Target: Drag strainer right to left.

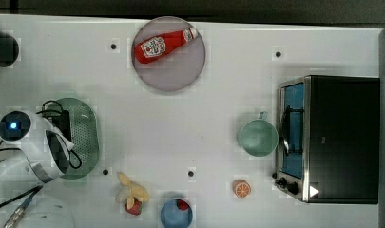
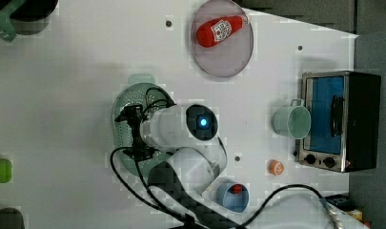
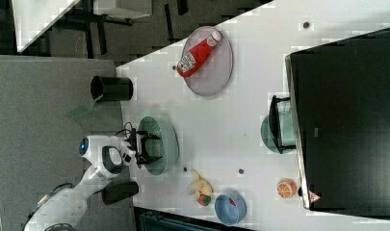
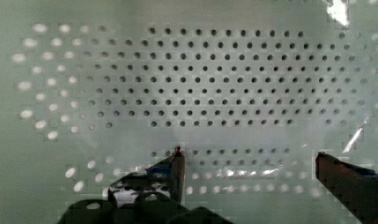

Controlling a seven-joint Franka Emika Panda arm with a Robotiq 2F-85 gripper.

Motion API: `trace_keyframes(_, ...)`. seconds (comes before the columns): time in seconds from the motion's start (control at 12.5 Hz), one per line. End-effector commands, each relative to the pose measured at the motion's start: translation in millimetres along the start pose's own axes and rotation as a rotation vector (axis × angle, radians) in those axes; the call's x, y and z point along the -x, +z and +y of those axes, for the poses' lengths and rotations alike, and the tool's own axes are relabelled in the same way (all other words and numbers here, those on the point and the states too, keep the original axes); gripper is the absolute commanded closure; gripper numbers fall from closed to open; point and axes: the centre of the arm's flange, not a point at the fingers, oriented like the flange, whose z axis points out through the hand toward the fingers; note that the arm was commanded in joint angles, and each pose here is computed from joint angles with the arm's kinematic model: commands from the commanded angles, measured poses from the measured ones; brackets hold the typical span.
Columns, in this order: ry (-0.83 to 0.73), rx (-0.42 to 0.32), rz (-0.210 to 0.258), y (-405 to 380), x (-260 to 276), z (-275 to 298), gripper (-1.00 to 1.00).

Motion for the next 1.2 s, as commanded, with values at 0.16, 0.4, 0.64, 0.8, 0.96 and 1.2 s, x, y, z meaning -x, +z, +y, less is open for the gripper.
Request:
trace_keyframes(0.16,-0.236,-0.113,0.003,-169.0,-46.0,-32.7,-1.00)
trace_keyframes(0.4,-0.283,-0.205,0.011,-292.0,-124.7,-38.2,-1.00)
trace_keyframes(0.64,-0.400,-0.220,0.059,-390.9,-232.0,-12.8,-1.00)
trace_keyframes(0.8,-0.521,-0.177,0.140,-435.0,-307.7,16.4,-1.00)
trace_keyframes(0.96,-0.611,-0.113,0.195,-461.7,-368.8,47.4,-1.00)
trace_keyframes(1.2,-0.582,-0.140,0.201,-485.1,-417.3,72.8,-1.00)
